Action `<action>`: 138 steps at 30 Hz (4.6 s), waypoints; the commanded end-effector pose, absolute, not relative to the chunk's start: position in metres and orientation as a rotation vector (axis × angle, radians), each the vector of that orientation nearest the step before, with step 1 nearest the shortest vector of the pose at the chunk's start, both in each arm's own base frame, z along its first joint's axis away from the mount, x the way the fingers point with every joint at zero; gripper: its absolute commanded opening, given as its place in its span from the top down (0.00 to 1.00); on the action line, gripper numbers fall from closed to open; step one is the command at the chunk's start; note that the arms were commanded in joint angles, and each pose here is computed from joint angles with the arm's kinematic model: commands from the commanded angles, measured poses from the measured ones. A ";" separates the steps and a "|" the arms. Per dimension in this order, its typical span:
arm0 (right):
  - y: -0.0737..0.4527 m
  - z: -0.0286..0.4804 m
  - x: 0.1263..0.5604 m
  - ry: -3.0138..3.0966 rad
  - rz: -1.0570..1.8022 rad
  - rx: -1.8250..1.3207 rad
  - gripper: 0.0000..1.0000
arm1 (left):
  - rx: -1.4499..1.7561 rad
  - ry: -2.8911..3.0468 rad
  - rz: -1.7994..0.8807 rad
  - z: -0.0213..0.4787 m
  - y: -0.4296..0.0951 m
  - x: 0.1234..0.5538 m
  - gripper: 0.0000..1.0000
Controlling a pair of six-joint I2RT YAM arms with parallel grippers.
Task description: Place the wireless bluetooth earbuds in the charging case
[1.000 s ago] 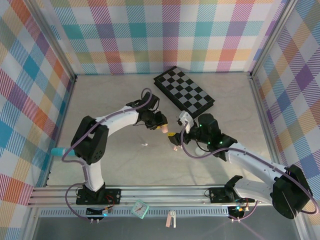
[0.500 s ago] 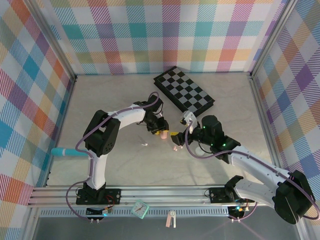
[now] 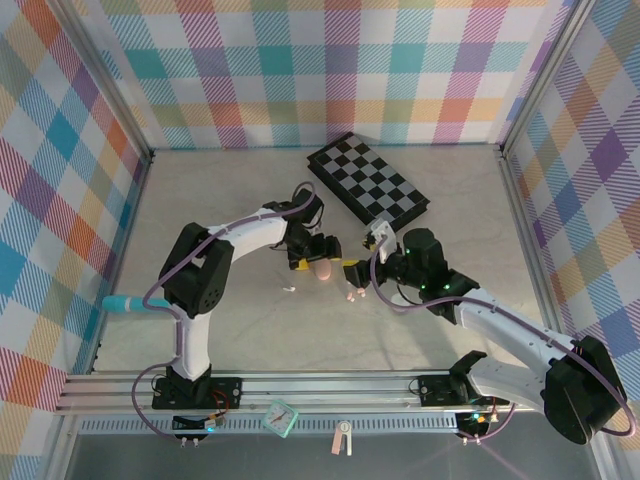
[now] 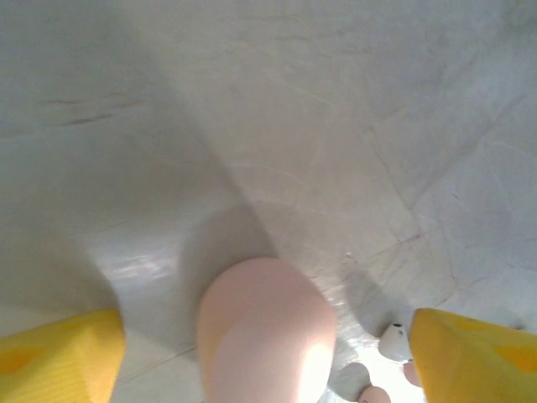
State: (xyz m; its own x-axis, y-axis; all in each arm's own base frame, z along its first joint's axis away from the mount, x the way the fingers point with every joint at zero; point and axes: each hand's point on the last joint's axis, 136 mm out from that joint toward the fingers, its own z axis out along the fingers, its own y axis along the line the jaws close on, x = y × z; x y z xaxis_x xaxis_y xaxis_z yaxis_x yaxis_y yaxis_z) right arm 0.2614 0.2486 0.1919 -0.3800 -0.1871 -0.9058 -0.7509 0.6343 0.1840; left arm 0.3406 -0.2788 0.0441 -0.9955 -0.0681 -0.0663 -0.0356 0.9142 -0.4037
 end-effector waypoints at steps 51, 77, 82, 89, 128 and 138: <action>0.193 0.226 0.283 1.881 0.916 -0.295 0.18 | 0.220 2.663 -0.082 0.082 -0.297 0.326 0.74; 0.196 0.227 0.260 2.278 1.523 -0.102 0.23 | 1.267 1.639 -0.563 0.231 -0.350 0.258 0.72; 0.209 0.232 0.256 2.284 1.570 -0.156 0.24 | 1.312 1.617 -0.603 0.232 -0.356 0.252 0.72; 0.225 0.236 0.252 2.296 1.627 -0.214 0.24 | 1.334 1.625 -0.603 0.225 -0.358 0.253 0.71; 0.250 0.297 0.257 2.127 2.028 -0.193 0.99 | 0.835 1.212 -0.803 0.296 -0.313 0.263 0.00; 0.252 0.332 0.269 1.985 2.179 -0.119 1.00 | 0.805 1.009 -0.990 0.317 -0.320 0.272 0.05</action>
